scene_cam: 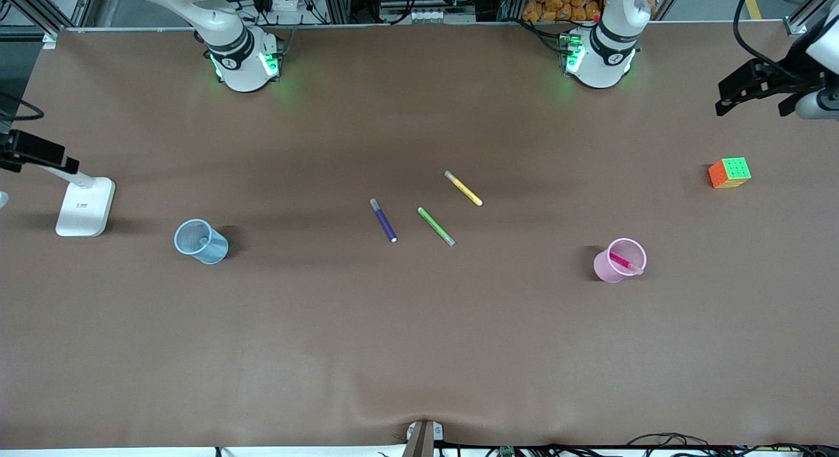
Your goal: Place pink and blue markers in matching cups
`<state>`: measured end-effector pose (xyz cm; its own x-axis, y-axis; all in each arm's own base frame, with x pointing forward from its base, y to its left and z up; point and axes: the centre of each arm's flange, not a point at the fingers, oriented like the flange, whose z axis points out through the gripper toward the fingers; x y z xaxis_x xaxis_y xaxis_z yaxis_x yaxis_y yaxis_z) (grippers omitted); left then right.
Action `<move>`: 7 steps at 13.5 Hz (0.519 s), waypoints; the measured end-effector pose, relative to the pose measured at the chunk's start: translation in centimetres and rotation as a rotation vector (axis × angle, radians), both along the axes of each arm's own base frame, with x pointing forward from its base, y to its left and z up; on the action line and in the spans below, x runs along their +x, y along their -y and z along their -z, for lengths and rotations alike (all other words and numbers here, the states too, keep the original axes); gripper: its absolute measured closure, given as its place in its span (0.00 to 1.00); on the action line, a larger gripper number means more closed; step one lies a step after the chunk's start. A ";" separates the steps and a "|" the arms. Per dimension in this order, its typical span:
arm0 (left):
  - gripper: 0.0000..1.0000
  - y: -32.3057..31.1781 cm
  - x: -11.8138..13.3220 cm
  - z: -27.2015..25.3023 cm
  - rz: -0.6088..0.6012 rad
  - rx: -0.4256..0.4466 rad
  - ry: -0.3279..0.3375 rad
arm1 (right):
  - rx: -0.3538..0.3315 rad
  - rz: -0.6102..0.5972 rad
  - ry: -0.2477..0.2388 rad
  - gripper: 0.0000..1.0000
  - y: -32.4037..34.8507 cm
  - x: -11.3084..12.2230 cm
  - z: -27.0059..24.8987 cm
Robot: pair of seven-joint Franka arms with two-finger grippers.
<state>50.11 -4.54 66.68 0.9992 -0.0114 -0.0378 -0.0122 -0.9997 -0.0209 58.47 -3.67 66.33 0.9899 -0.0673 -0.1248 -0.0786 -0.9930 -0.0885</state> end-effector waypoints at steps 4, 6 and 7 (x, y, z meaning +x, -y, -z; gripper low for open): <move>0.00 0.7 -0.2 0.5 -0.002 0.004 -0.010 | 0.002 -0.007 0.009 0.00 0.1 -1.9 1.0; 0.00 0.5 -0.1 0.5 -0.006 0.004 -0.010 | -0.023 -0.021 0.026 0.00 -0.6 -3.2 1.9; 0.00 0.4 -0.1 0.5 -0.008 0.004 -0.010 | -0.039 -0.029 0.035 0.00 -1.0 -3.9 2.1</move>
<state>49.98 -4.96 66.22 0.9989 -0.0032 -0.0475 -0.0044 -0.9997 -0.0243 54.59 -2.70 64.22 0.9952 -0.0427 -0.0883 -0.0473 -0.9975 -0.0515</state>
